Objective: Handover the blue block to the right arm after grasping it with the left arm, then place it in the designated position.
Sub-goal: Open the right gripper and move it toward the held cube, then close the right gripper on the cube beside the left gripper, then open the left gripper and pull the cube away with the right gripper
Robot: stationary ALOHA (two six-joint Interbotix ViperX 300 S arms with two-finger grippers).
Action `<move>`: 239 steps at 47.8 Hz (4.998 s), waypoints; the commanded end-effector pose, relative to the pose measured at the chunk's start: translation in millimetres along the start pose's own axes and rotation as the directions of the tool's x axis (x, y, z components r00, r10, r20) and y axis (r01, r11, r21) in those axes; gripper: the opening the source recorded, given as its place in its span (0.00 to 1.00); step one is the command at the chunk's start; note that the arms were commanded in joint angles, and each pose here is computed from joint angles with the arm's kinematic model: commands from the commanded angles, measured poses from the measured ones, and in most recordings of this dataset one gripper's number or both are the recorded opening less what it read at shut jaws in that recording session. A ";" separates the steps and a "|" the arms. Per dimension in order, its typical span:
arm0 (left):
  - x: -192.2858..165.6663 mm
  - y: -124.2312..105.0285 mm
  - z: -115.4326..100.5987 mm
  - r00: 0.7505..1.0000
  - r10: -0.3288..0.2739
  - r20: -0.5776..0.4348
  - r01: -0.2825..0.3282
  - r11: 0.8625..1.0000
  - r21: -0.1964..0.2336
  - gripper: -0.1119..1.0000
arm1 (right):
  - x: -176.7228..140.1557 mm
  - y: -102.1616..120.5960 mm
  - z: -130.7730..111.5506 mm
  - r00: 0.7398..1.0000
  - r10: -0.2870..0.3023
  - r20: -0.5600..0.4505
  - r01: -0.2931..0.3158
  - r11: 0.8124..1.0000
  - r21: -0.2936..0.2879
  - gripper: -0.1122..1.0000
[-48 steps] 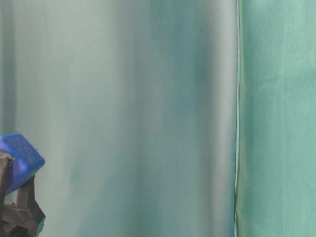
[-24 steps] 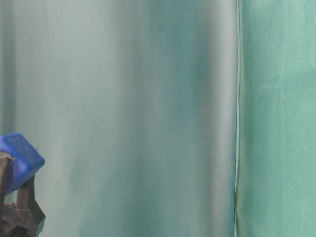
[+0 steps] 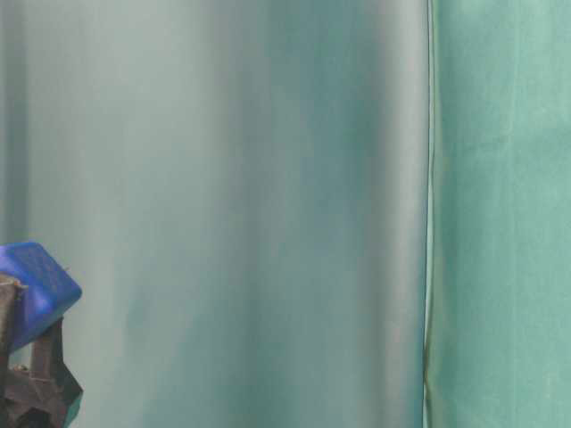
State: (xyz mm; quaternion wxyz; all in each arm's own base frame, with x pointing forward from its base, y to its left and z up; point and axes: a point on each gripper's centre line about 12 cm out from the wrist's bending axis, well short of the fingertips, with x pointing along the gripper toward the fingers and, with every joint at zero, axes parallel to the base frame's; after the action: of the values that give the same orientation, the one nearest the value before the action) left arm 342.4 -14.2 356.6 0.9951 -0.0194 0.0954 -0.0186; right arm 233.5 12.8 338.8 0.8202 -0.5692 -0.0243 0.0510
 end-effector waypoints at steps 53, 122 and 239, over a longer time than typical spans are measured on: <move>-3.8 -1.9 8.0 1.000 -0.006 0.023 0.006 1.000 -0.001 0.52 | 91.4 -31.5 8.9 0.998 0.033 0.053 -0.032 0.999 -0.022 0.94; -3.8 -1.8 5.4 1.000 -0.005 0.001 0.005 1.000 -0.001 0.52 | 183.4 -38.6 -5.0 0.995 0.082 -0.057 -0.081 0.997 0.010 0.65; -41.3 -4.0 -3.7 1.000 -0.013 -0.007 0.013 1.000 0.009 1.00 | 146.7 -32.0 -3.7 0.993 0.091 -0.072 -0.074 0.973 0.218 0.65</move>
State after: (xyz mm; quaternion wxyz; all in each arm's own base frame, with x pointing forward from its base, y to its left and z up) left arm 301.1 -15.8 352.0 0.9935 -0.0177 0.1099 -0.0238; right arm 386.1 14.1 352.0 0.8607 -0.5012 0.0519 0.0729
